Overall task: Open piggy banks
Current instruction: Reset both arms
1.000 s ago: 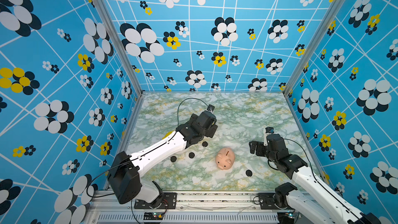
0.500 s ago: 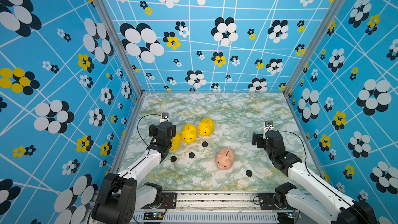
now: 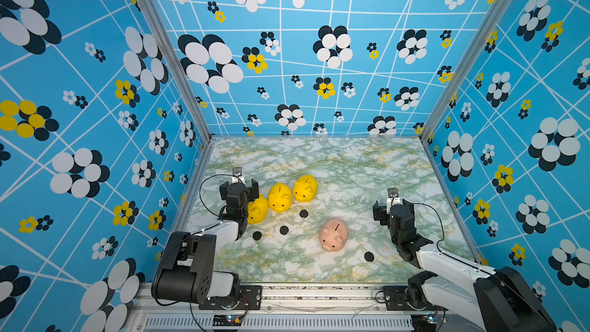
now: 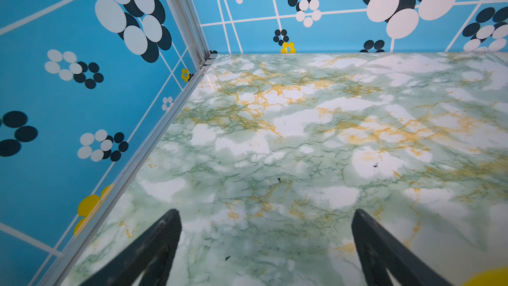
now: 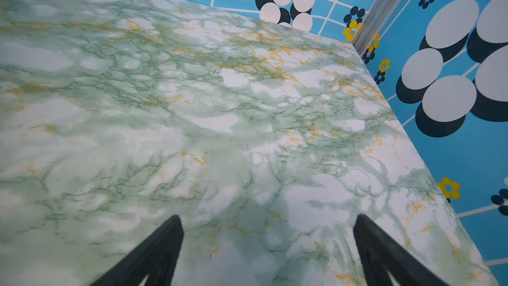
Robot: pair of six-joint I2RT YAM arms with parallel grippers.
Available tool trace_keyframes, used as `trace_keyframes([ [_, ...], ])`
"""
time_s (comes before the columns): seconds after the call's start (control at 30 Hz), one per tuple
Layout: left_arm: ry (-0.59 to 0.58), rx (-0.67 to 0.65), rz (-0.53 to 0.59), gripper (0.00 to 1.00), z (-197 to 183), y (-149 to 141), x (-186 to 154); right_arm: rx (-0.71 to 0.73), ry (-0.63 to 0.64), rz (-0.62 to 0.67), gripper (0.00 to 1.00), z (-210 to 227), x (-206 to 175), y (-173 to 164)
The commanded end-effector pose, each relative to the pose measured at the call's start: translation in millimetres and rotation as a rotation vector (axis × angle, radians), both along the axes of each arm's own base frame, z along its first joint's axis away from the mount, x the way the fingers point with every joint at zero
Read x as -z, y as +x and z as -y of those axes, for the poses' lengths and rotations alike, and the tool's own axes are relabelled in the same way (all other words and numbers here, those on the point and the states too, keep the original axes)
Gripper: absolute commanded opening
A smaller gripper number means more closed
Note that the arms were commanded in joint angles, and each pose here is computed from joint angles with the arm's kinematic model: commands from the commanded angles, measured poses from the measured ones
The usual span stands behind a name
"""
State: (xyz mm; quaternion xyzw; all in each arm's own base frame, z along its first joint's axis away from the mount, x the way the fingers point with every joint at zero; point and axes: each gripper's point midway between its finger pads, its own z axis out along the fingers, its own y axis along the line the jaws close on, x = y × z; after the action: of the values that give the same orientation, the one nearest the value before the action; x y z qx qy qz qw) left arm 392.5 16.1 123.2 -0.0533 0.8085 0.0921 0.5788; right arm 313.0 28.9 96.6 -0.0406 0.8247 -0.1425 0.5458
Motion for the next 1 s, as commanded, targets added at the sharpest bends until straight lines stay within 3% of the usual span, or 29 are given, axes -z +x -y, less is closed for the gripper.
trace_keyframes([
  [0.0,-0.044,0.020,0.010,0.99,1.0,2.8,15.1,0.035,-0.009,0.193,1.00,4.0,-39.3,16.6],
  [0.4,-0.064,0.065,0.009,0.99,5.2,2.6,25.4,0.111,-0.070,0.280,0.99,13.1,-34.3,53.5],
  [0.6,-0.063,0.066,0.009,0.99,5.3,2.4,25.1,0.026,0.003,0.222,0.99,10.7,-27.1,58.4],
  [0.73,-0.062,0.065,0.008,0.99,5.1,2.4,25.2,-0.008,0.141,0.180,0.99,24.1,-14.4,61.8],
  [0.8,-0.062,0.065,0.007,0.99,5.2,2.4,25.5,-0.097,0.185,0.191,0.99,21.1,-7.0,69.4],
  [0.87,-0.062,0.065,0.009,0.99,5.1,2.6,24.9,-0.067,0.194,0.102,0.99,24.9,1.0,72.8],
  [0.97,-0.062,0.065,0.008,0.99,5.1,2.5,25.0,0.064,0.225,0.108,0.99,49.5,0.8,82.5],
])
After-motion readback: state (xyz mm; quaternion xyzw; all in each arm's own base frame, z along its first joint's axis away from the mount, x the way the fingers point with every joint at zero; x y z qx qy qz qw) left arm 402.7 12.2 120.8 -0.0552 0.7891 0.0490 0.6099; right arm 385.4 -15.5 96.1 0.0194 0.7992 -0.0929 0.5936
